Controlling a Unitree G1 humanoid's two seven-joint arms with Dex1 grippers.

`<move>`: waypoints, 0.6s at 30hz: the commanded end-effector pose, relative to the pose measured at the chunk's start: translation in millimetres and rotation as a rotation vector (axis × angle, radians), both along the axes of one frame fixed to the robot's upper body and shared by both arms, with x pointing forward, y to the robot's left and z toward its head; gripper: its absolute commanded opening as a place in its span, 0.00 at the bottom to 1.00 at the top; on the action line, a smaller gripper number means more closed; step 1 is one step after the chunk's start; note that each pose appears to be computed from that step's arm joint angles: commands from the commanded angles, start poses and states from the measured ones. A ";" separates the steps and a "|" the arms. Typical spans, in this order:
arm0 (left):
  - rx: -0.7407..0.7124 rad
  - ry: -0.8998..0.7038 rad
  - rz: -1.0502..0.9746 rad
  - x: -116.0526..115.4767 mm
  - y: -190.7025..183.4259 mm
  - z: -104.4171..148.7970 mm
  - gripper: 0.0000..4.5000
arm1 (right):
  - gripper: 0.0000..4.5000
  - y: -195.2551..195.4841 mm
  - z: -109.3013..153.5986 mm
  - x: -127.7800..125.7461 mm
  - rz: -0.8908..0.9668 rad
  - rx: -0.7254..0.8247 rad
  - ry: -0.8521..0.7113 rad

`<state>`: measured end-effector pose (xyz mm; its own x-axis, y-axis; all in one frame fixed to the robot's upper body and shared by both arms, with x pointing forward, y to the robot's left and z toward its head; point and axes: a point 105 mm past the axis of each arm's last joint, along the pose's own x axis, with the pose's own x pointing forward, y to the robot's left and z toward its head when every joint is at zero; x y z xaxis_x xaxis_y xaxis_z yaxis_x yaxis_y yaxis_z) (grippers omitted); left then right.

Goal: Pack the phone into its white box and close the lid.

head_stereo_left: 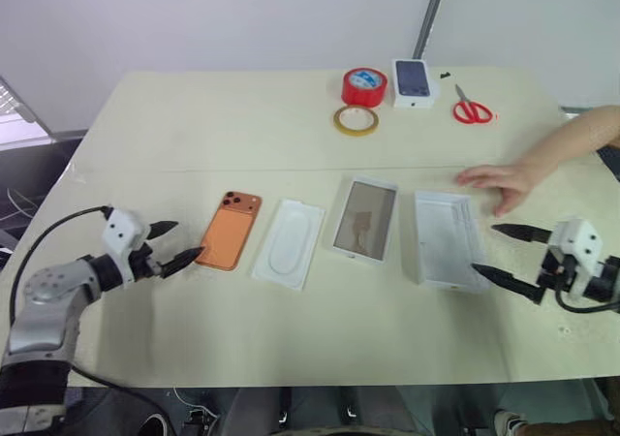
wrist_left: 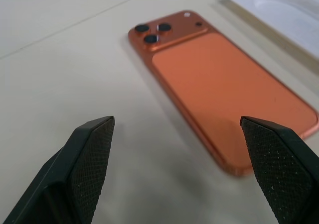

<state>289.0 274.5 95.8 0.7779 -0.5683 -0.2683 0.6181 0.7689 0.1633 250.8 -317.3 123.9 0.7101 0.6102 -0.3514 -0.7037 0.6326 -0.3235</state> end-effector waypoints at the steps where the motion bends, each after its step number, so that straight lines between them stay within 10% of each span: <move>1: 0.000 -0.070 -0.003 -4.2 4.7 15.7 0.94 | 0.99 -16.3 13.9 -3.9 -0.039 -0.030 -0.046; 18: -0.023 -0.078 -0.048 2.3 -5.9 29.8 0.94 | 0.99 -0.3 21.9 16.6 -0.020 -0.021 -0.115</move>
